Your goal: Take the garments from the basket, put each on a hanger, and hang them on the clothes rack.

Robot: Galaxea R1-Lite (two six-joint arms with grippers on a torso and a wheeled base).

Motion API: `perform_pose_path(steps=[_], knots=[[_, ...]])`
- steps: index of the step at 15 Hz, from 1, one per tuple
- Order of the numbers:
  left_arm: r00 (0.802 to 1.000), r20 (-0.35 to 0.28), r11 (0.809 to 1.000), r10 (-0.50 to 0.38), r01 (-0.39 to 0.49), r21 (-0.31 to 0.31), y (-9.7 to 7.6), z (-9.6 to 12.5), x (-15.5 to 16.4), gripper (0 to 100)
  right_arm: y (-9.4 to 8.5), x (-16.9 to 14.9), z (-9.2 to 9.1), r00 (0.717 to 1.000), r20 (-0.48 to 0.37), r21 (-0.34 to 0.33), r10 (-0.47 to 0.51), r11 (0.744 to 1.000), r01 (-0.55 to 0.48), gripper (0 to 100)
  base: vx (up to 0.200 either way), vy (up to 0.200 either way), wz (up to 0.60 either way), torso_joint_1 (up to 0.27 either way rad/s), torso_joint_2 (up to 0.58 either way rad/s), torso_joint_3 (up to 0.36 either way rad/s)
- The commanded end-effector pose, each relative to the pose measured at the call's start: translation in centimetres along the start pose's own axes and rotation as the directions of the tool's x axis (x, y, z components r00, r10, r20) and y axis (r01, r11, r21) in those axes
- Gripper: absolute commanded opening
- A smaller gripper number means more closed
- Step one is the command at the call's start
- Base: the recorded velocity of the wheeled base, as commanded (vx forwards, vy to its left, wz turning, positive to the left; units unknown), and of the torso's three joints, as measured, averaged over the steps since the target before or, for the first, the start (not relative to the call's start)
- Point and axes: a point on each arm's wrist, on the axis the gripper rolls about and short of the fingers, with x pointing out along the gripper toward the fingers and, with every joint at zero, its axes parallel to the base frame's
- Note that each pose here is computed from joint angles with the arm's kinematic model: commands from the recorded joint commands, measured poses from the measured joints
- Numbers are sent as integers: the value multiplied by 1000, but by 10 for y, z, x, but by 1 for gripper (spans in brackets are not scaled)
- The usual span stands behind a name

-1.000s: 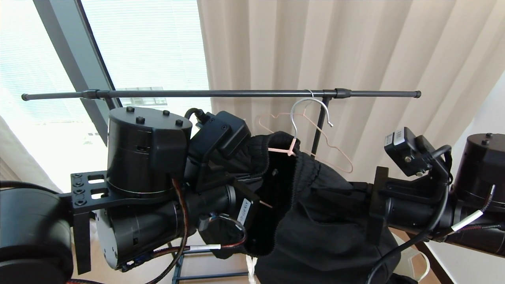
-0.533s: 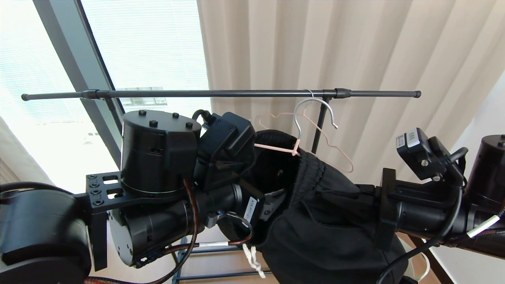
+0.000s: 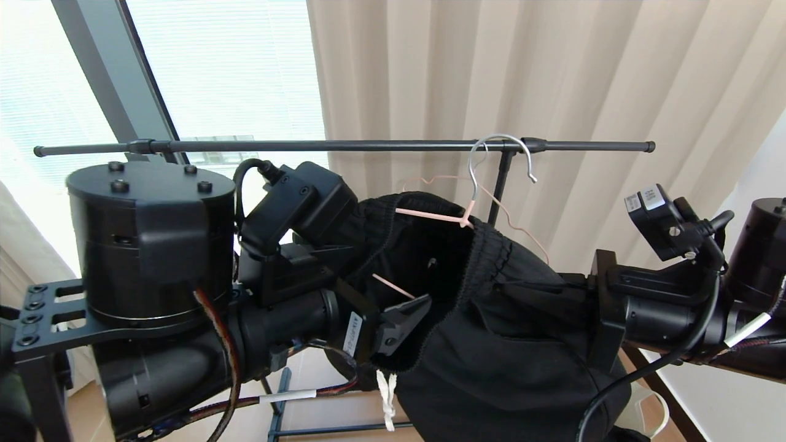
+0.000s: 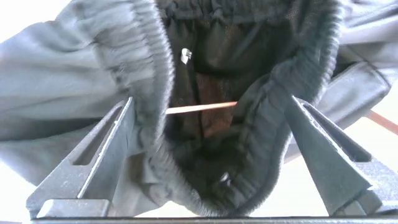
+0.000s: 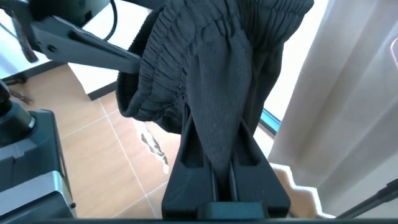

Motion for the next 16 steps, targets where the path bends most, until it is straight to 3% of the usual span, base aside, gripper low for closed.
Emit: perform_pose_path(steps=[1,7,11,14,16], knots=[[1000,21,1000,1,-1,-5,2,0,-14,100,-10,-1,-4,1000,-15,18,-11,1000,11,0,0,0,0,0,0,0],[998,63,1000,0,1,-27,20,-1,-40,100,-30,-4,-11,996,-14,33,83,996,-82,0,0,0,0,0,0,0],[993,115,1000,13,-12,-16,45,5,-58,100,-34,-4,-15,990,-22,-10,137,991,-137,0,0,0,0,0,0,0],[996,87,992,-36,25,123,92,-4,-70,100,-32,-6,-17,981,-25,-20,194,981,-195,0,0,0,0,0,0,0],[993,76,968,-86,65,241,114,-10,-74,100,-31,-8,-20,976,-30,-12,217,976,-218,0,0,0,0,0,0,0]])
